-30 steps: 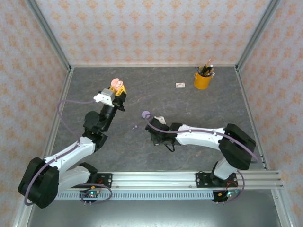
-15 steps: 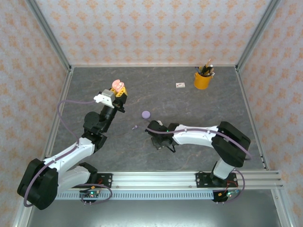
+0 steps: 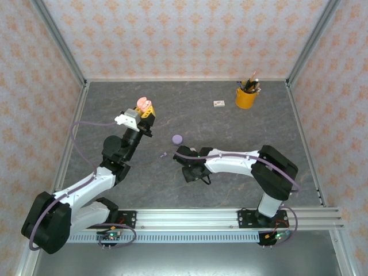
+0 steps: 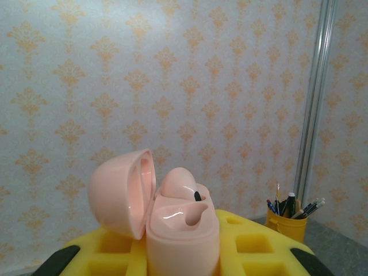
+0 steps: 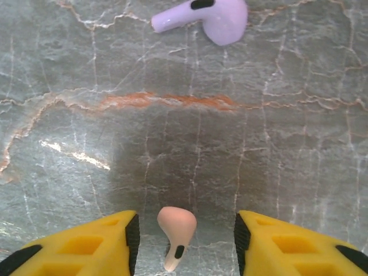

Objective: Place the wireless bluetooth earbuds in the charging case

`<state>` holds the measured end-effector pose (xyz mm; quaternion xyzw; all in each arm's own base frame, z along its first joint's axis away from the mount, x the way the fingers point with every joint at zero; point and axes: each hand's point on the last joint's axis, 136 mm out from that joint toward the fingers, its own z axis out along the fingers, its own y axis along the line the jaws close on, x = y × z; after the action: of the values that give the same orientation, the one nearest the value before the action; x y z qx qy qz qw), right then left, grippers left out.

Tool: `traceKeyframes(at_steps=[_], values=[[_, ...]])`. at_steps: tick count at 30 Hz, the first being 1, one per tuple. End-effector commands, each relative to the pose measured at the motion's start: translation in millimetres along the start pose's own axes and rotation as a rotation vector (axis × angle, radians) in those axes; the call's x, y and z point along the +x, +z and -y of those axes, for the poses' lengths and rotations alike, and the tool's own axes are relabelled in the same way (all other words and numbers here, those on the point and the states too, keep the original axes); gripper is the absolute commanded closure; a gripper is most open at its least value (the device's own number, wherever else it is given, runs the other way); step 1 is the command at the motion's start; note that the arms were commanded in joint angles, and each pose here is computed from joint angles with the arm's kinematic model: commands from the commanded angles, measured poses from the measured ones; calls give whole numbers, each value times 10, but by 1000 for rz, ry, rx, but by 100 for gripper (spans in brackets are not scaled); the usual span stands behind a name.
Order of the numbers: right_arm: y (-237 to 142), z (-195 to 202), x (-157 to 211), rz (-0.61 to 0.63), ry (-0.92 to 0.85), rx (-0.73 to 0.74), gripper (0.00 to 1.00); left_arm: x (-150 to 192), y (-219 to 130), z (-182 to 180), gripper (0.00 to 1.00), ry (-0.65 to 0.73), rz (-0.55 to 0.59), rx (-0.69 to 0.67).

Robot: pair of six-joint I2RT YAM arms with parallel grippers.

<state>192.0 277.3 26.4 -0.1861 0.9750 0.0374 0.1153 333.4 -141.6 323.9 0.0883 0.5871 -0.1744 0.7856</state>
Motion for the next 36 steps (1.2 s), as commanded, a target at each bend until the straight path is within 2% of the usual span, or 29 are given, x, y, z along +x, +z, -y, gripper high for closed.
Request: traceKeyframes(at_steps=[1,5,9,36], values=[[-205,93,-81,30,165,41,50,-39,-10,34,100,-25,30,8],[-281,84,-110,31,314,43,50,-46,-1,32,100,-27,36,4],[-239,49,-119,21,386,38,51,-37,9,27,100,-26,36,1],[90,4,-22,-44,407,85,62,-40,13,27,100,-36,46,0]])
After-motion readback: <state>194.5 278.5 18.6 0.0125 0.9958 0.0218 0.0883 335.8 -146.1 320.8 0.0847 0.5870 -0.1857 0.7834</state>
